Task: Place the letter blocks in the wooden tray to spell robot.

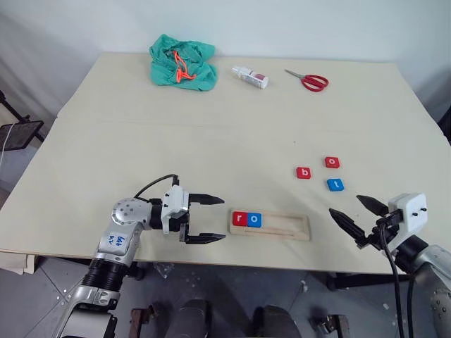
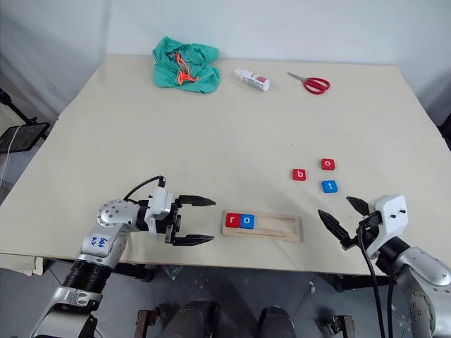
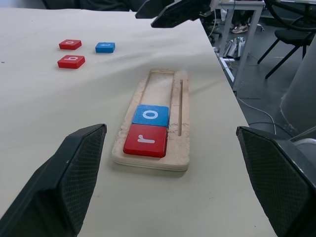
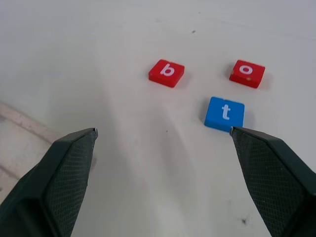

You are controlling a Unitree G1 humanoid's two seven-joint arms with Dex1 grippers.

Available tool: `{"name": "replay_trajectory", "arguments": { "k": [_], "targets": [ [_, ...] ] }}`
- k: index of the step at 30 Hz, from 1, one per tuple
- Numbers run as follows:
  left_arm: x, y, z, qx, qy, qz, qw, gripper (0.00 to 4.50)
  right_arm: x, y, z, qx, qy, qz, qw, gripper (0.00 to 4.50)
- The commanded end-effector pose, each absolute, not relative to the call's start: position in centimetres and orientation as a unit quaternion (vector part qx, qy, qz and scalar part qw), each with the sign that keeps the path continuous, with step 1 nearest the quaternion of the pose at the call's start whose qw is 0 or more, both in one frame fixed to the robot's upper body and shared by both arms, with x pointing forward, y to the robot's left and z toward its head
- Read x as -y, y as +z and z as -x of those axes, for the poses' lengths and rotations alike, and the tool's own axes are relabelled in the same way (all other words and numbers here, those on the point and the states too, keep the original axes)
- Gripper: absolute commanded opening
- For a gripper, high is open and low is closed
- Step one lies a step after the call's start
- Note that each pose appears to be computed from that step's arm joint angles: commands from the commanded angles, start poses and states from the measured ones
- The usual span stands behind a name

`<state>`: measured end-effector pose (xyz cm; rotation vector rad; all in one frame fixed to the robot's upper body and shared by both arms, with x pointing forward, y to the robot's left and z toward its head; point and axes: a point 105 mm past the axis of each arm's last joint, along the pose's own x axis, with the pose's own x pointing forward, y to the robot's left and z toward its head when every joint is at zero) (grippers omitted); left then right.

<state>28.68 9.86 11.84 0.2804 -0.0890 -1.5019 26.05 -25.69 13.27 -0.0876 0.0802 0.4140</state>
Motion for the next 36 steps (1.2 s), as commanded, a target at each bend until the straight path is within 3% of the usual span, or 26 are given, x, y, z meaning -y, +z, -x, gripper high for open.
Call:
{"name": "replay_trajectory", "arguments": {
  "k": [1, 11, 18, 27, 36],
  "targets": [
    [-10.1, 12.6, -28.6, 0.058, -0.677, -0.133, 0.721, 4.47, 25.6, 14.2, -26.2, -0.021, 0.207, 0.053, 0.977, 4.5],
    [-10.6, 12.5, -28.3, 0.062, -0.662, -0.132, 0.735, 4.47, 21.6, 15.0, -31.1, -0.01, 0.169, 0.004, 0.986, 4.5],
    [-10.5, 12.7, -28.0, 0.071, -0.657, -0.137, 0.738, 4.47, 19.7, 13.7, -34.9, -0.031, 0.132, -0.005, 0.991, 4.5],
    [-10.2, 13.0, -27.5, 0.08, -0.653, -0.136, 0.741, 4.47, 19.1, 12.1, -37.3, -0.033, 0.097, 0.003, 0.995, 4.5],
    [-10.2, 13.1, -27.5, 0.083, -0.648, -0.138, 0.745, 4.47, 18.1, 10.8, -38.1, -0.044, 0.102, 0.0, 0.994, 4.5]
  ]
}}
